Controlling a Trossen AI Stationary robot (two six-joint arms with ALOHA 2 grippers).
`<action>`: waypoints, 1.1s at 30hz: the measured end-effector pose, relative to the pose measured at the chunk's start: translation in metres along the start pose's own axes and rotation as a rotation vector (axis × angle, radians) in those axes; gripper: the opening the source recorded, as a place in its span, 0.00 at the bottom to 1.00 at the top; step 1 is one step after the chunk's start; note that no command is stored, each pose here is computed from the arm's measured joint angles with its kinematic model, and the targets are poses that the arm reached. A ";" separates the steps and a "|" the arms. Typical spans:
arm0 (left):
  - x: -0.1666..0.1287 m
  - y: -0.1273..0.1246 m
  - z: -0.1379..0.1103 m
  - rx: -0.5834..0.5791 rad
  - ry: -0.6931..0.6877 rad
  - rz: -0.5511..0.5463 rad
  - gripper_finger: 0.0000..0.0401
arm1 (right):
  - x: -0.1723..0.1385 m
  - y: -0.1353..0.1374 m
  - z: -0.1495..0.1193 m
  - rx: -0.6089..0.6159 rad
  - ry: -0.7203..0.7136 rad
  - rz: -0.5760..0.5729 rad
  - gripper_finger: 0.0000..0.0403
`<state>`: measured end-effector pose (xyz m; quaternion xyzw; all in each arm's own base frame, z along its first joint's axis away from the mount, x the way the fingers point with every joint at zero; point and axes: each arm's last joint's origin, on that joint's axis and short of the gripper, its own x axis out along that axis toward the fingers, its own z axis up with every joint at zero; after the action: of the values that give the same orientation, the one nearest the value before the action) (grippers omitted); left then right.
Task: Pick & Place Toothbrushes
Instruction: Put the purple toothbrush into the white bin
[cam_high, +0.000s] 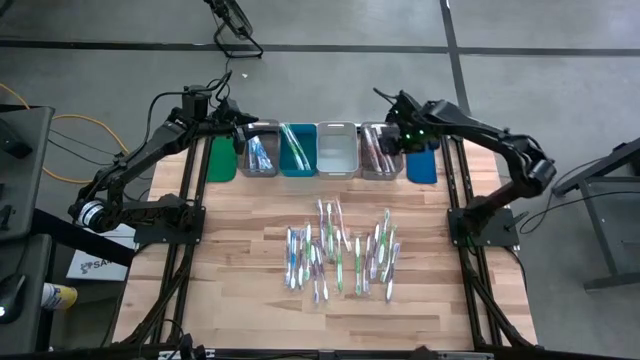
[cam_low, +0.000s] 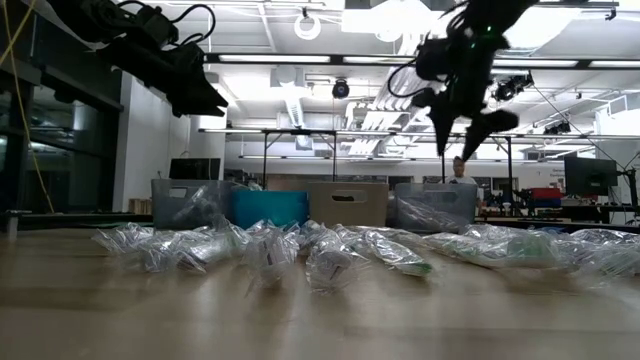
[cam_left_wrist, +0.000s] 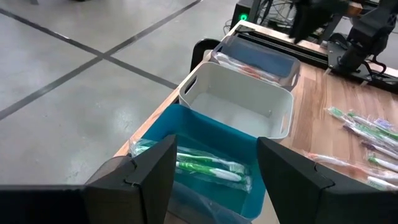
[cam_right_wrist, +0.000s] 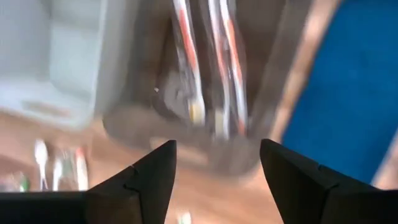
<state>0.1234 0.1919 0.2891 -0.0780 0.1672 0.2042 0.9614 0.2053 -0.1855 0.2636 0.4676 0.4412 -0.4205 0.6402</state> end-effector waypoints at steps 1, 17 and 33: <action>0.000 0.000 0.000 -0.001 0.001 0.000 0.55 | -0.004 0.001 -0.007 0.001 0.020 -0.013 0.56; 0.000 -0.004 -0.006 0.103 0.037 -0.085 0.55 | 0.007 0.047 -0.138 0.084 0.129 -0.178 0.49; -0.001 -0.006 -0.014 0.160 0.105 -0.111 0.55 | 0.009 0.057 -0.245 0.323 0.142 -0.222 0.48</action>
<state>0.1206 0.1832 0.2766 -0.0208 0.2285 0.1323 0.9643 0.2200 0.0633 0.2250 0.5412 0.4611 -0.5197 0.4738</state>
